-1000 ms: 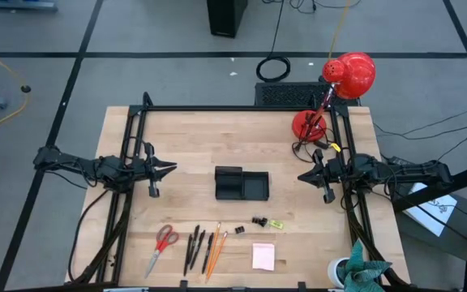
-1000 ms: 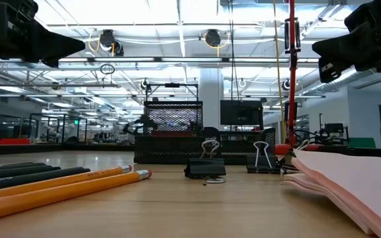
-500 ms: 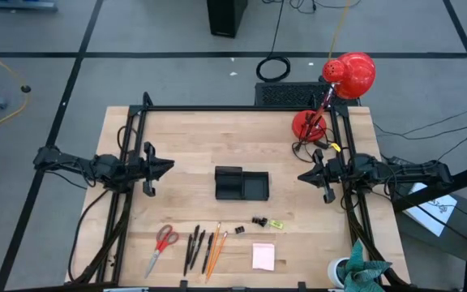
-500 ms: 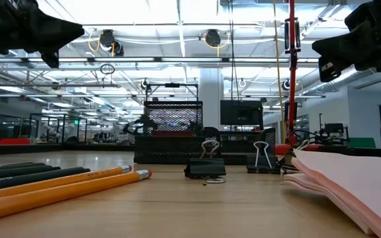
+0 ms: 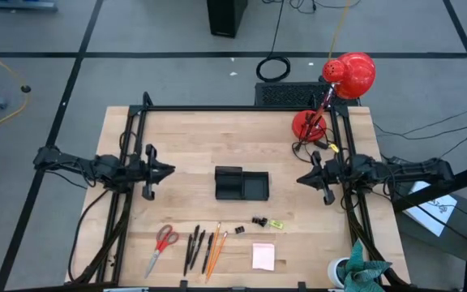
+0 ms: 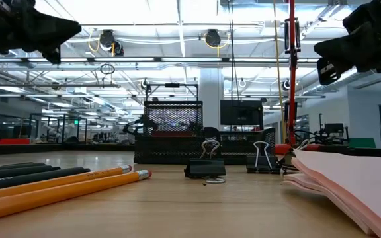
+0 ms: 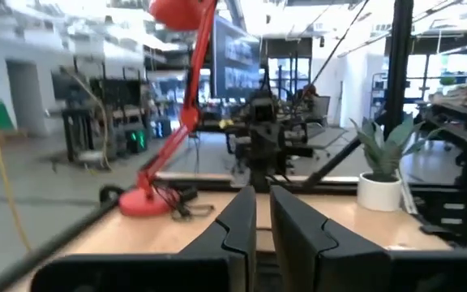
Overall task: Pick and place office supplies into organizer
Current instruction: Put the black binder clip into the black desk organizer
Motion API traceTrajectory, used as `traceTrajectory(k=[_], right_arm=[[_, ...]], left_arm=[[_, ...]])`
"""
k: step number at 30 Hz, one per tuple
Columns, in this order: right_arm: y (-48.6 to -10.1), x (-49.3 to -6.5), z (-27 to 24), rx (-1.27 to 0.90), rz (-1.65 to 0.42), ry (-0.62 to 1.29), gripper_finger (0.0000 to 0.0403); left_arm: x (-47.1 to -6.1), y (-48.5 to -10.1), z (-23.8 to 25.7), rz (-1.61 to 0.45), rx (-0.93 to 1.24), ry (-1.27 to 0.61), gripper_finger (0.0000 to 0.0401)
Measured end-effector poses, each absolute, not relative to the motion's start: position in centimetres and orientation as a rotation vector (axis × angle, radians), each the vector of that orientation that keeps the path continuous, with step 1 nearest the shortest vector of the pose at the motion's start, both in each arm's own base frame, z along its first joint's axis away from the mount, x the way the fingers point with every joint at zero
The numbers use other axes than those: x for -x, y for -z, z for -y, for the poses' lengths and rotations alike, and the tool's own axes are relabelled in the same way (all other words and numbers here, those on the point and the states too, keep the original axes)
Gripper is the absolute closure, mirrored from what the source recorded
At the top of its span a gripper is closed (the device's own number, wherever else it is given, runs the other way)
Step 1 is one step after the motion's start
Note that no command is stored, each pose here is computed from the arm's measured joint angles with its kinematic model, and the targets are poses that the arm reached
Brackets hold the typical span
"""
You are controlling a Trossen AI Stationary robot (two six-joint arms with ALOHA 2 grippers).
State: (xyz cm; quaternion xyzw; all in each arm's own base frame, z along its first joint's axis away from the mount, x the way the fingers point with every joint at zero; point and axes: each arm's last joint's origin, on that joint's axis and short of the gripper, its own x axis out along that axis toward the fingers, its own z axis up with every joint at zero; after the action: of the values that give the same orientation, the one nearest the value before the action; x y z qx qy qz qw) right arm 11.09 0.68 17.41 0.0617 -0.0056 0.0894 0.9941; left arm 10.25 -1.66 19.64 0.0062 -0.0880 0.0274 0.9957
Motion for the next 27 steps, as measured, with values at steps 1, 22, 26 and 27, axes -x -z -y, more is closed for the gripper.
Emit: traceTrajectory(k=[1,22,26,27], right_arm=[[-17.4,-11.2,-0.7,-0.101,0.011,-0.181,0.0403],[-23.4,-16.3,-8.0,0.302,0.152,-0.233,0.0247],[-24.6,-18.8,-12.0,0.500,-0.092,0.032,0.0223],[-24.6,-19.5,-13.0,0.553,-0.152,0.094,0.0219]], left_arm=[[-10.2,-19.7,1.7,0.182,-0.031,-0.057,0.0354],[-10.2,-19.6,1.2,0.149,-0.117,-0.235,0.0354],[-10.2,-19.6,1.2,0.155,-0.112,-0.238,0.0354],[-10.2,-19.7,1.2,0.161,-0.106,-0.238,0.0354]])
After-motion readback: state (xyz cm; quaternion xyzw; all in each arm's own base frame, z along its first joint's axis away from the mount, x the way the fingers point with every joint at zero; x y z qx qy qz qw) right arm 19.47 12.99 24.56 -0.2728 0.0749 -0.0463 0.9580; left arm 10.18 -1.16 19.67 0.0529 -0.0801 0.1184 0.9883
